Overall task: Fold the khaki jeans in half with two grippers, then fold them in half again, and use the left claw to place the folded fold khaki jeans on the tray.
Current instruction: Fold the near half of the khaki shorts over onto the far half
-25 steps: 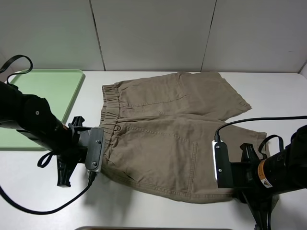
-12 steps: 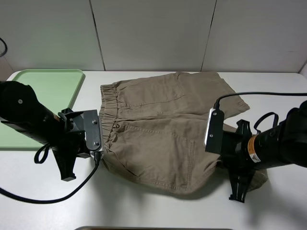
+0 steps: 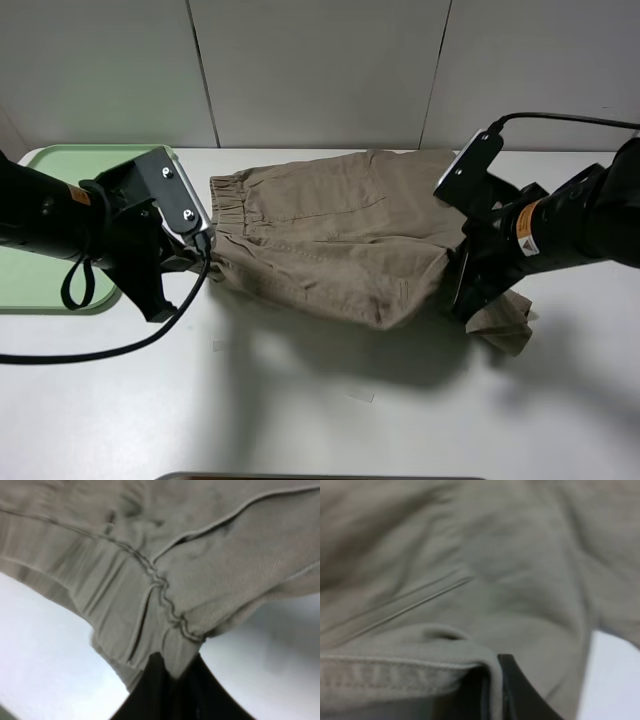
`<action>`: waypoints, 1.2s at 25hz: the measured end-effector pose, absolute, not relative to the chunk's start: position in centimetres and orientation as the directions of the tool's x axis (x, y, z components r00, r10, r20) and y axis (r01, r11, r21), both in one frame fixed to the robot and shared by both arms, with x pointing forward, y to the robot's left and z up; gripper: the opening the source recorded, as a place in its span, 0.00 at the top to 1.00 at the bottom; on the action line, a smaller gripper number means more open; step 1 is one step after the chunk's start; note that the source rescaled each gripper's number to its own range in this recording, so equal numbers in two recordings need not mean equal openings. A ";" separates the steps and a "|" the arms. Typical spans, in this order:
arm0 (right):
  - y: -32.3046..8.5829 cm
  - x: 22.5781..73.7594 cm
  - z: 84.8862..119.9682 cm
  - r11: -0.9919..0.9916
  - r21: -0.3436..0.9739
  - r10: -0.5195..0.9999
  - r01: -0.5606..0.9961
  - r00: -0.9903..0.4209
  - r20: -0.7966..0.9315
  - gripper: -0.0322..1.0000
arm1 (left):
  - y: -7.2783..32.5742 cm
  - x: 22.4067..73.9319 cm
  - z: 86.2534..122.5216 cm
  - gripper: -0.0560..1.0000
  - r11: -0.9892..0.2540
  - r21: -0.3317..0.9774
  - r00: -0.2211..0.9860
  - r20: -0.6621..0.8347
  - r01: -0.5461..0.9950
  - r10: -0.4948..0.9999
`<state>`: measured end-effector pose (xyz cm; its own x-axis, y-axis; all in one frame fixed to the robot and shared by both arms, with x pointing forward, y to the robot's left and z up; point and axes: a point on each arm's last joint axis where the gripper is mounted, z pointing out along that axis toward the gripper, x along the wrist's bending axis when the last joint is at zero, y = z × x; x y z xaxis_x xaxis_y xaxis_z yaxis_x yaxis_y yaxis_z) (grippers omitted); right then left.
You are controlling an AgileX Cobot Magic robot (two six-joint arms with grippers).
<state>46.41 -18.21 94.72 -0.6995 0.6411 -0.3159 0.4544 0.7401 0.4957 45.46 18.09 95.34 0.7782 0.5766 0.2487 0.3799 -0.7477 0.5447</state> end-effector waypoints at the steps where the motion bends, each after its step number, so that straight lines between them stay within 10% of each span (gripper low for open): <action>1: -18.5 47.0 95.1 0.715 0.517 0.669 0.470 -0.674 -0.313 0.97 | 18.1 45.6 95.5 0.95 -0.726 0.565 0.759 0.248 0.392 0.603; 19: -20.8 52.5 100.1 0.421 0.860 0.840 0.290 -0.482 -0.249 0.97 | 17.9 48.8 97.3 0.95 -0.451 0.836 0.487 0.267 0.312 0.831; 30: -20.7 54.5 96.7 0.405 0.867 0.850 0.292 -0.469 -0.239 0.97 | 18.3 50.9 93.8 0.95 -0.349 0.863 0.319 0.236 0.366 0.918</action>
